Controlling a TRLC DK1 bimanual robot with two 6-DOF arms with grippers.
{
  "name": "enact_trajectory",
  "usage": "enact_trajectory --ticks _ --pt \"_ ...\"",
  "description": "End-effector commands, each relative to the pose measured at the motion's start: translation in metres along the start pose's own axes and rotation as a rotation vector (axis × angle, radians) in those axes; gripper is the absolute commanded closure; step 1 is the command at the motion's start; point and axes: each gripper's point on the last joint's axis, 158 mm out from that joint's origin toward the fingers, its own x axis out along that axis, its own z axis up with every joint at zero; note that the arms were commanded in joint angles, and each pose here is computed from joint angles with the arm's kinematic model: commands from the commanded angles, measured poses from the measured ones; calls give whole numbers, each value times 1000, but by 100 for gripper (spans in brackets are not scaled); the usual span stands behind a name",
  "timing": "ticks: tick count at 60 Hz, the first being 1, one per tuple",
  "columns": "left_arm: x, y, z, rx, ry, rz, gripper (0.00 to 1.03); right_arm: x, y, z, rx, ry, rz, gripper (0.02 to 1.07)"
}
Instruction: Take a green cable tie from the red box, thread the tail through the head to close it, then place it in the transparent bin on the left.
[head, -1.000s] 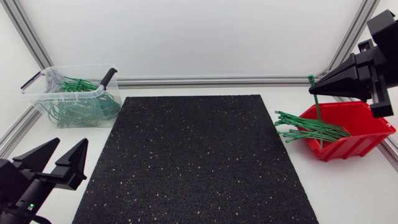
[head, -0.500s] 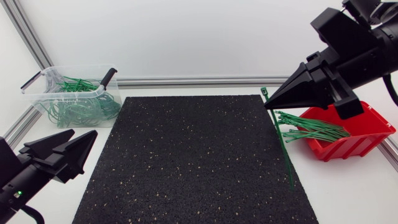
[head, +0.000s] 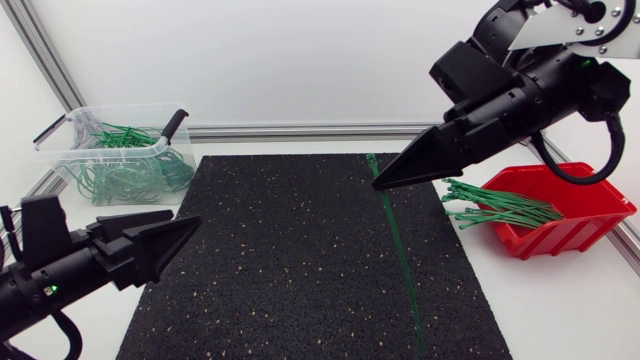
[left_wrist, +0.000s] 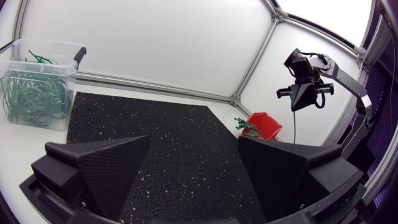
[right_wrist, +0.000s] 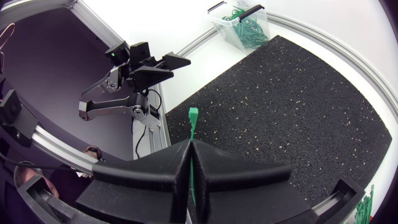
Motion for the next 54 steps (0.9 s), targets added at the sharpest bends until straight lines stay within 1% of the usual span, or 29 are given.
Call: enact_trajectory --ticks 1,7,17,28,41,47,49,54 --pt "5 -25 9 -10 14 -82 4 12 4 -4 51 10 56 101" --pt "10 -45 3 -13 64 -151 4 20 9 -3 71 5 115 101" --pt "22 -68 -3 -21 123 -231 4 32 9 1 51 -8 136 101" --pt "36 -72 -2 -34 151 -256 4 43 5 6 53 -36 126 101" --pt "43 -77 -2 -37 167 -271 4 52 -1 13 31 -62 44 101" --pt "46 -82 -3 -49 179 -285 4 56 -7 17 14 -77 -37 101" --pt "47 -83 -4 -50 182 -287 4 57 -11 17 29 -82 -67 101" --pt "50 -87 -3 -65 185 -284 4 57 -18 26 31 -130 -159 101"
